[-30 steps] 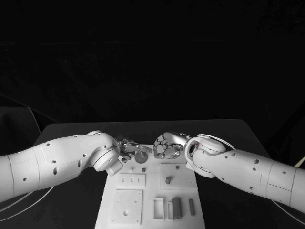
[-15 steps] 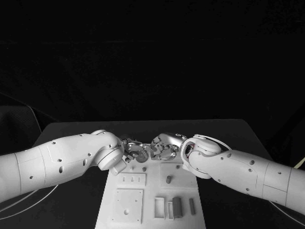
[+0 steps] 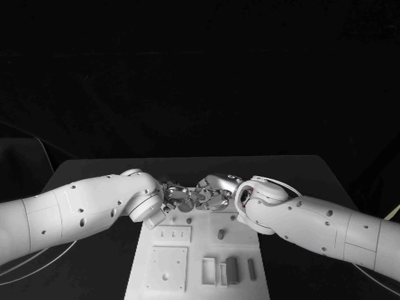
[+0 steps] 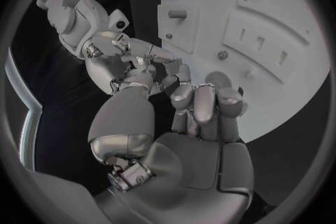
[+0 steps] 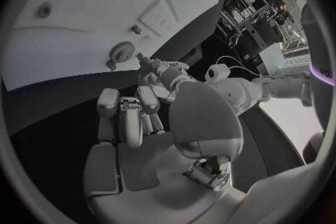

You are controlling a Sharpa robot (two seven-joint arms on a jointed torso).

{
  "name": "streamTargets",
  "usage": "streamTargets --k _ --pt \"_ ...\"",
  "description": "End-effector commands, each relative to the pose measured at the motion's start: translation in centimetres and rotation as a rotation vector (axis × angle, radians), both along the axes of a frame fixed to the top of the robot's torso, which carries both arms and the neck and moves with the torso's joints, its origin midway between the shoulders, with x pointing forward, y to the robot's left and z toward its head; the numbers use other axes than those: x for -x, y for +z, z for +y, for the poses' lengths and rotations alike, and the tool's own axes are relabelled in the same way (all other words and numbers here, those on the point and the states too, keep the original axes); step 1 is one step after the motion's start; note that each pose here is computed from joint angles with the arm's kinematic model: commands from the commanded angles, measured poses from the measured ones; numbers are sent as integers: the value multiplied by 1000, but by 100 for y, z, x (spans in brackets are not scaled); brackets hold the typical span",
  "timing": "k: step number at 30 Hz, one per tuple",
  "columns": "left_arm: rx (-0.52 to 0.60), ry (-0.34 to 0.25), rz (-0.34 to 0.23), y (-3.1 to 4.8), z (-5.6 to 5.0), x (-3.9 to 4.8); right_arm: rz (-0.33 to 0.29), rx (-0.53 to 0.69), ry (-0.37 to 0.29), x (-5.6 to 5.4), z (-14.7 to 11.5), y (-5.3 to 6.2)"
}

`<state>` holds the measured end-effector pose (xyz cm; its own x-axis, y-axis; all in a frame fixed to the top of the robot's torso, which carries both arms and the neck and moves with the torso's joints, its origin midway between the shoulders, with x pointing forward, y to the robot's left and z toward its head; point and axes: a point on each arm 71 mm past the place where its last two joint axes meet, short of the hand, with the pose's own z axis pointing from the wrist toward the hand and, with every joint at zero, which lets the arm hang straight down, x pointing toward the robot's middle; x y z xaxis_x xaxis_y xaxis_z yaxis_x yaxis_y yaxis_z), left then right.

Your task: Assemble the parts on the task board

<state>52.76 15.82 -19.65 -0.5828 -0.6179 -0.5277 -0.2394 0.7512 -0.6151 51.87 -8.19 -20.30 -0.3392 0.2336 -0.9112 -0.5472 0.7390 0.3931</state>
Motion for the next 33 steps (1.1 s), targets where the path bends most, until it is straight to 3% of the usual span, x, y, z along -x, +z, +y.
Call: streamTargets --k 1,33 --pt "-13 -24 5 1 -31 9 -9 14 4 13 35 1" --pt "4 -23 17 -3 -58 10 -10 24 11 41 101 7"
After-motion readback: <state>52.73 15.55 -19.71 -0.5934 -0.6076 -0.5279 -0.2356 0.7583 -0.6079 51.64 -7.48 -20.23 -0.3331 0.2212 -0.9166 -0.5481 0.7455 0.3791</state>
